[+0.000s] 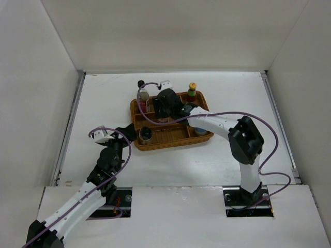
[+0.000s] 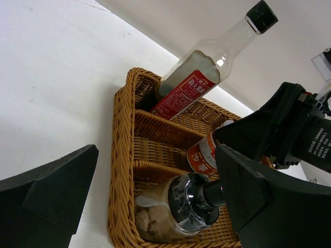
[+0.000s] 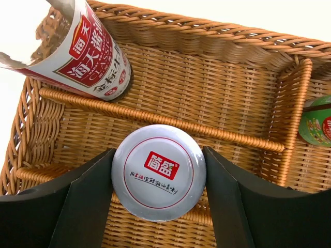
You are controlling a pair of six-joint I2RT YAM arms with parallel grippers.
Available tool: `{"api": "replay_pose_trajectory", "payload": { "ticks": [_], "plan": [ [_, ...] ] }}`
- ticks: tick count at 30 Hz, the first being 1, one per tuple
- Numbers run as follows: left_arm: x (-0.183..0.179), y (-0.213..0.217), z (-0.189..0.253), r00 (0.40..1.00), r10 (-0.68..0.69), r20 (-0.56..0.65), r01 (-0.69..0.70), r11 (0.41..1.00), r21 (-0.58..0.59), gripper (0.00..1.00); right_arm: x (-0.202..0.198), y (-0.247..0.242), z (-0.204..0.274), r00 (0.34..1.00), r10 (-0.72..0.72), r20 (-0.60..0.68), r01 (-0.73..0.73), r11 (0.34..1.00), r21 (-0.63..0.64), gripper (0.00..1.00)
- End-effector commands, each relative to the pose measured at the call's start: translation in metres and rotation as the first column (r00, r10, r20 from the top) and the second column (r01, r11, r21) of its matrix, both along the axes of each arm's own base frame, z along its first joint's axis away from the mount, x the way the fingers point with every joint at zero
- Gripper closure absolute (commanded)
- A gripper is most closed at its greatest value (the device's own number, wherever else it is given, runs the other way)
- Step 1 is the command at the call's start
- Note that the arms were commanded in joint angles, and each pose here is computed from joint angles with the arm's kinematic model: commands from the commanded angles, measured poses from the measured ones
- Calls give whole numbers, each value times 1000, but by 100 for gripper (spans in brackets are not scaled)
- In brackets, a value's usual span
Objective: Organize the condiment bottles
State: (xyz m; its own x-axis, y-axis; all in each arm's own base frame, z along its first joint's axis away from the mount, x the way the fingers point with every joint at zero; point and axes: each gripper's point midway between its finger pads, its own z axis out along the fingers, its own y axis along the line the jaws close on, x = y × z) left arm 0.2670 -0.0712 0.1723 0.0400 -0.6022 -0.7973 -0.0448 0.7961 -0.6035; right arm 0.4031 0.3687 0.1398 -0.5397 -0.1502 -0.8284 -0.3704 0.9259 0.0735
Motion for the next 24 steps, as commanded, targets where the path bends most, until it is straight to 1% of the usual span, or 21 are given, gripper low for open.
{"api": "replay_pose_trajectory", "payload": {
  "ticks": [1,4,8,12,15,17,19,20,22,24],
  "plan": [
    [1,1,7,1000,7,24,-6,1000,-24,0,8,21,27,996,1,84,-10,995,99,45],
    [1,-1,10,1000,-1,28,1,1000,-26,0,2,19,12,998,-1,64,-4,996,88,35],
    [2,1,7,1000,7,19,-7,1000,-21,0,-1,18,16,998,0,63,-7,994,105,27],
    [1,1,9,1000,9,28,-8,1000,-26,0,-7,12,45,995,-1,99,-13,990,138,14],
    [2,1,9,1000,7,27,-6,1000,-25,0,-14,4,86,989,7,149,-34,983,179,6],
    [1,-1,10,1000,-1,28,1,1000,-26,0,-23,-9,114,983,-5,186,-33,978,205,3],
    [1,0,10,999,3,32,-2,1000,-29,0,-32,-35,137,975,-47,217,-10,968,251,2],
    [1,1,10,1000,6,31,-5,1000,-28,0,-30,-59,148,967,-98,234,30,960,278,2],
    [1,0,9,1000,3,28,-2,1000,-26,0,-27,-114,157,940,-237,246,150,933,326,2],
    [0,-2,11,999,-8,32,9,1000,-28,0,-26,-182,151,880,-412,236,316,879,357,2]
  ]
}}
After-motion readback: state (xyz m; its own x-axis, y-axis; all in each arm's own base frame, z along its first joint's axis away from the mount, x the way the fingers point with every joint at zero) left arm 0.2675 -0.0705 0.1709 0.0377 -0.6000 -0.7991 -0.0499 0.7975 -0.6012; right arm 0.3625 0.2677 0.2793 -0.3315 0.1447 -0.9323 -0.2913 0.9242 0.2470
